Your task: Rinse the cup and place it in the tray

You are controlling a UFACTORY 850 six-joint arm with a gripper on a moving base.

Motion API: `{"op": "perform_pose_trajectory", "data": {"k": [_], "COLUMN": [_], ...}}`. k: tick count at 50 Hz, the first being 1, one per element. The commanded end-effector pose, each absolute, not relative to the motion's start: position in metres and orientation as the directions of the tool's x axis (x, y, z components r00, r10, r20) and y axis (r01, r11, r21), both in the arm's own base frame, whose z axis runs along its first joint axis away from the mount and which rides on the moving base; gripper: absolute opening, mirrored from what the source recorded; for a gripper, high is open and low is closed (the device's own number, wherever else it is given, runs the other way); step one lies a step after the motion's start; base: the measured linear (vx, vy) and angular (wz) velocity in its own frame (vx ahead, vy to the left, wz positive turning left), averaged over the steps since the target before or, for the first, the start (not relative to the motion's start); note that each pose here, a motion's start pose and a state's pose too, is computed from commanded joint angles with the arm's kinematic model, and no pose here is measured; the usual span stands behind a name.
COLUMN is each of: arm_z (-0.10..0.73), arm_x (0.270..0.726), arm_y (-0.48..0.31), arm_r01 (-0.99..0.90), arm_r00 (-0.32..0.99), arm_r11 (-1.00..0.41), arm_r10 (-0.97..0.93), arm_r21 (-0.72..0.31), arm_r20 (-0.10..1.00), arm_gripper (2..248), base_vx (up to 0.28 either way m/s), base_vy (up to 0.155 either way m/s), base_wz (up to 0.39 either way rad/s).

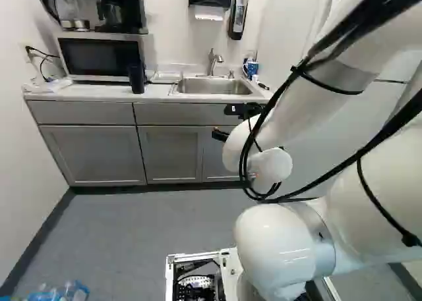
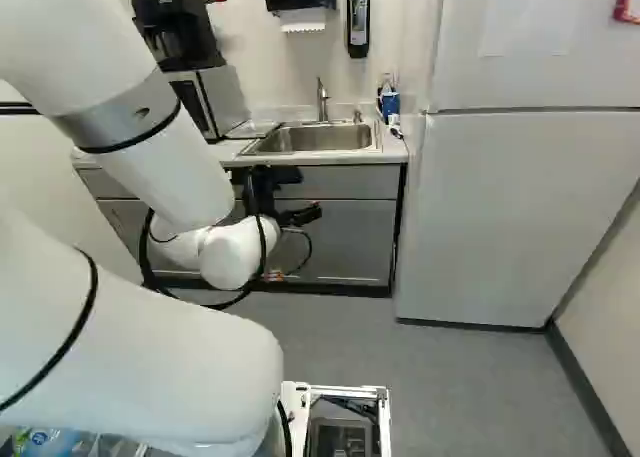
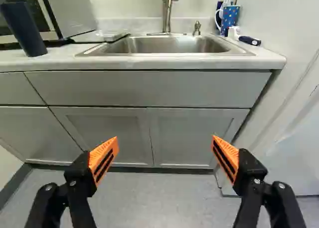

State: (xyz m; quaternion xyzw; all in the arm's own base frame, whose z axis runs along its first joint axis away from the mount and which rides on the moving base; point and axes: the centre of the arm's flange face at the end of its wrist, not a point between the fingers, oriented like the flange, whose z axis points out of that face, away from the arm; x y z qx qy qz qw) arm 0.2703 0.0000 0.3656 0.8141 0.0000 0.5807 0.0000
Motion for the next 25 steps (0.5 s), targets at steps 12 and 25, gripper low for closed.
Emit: {"op": "perform_pose_trajectory", "data": {"k": [12, 25], "arm_z": [0.3656, 0.3656], "arm_x": [0.2703, 0.2704], "arm_y": [0.0000, 0.0000], "arm_r01": [0.000, 0.000], "arm_r00": [0.326, 0.326], "arm_r11": [-1.000, -1.000], "arm_r10": [0.000, 0.000], "arm_r21": [0.000, 0.000], "arm_r20": [0.946, 0.946], "arm_gripper": [247, 247], "base_vx": [0.000, 0.000], "base_vy": [0.000, 0.000], "base_wz": [0.000, 0.000]}}
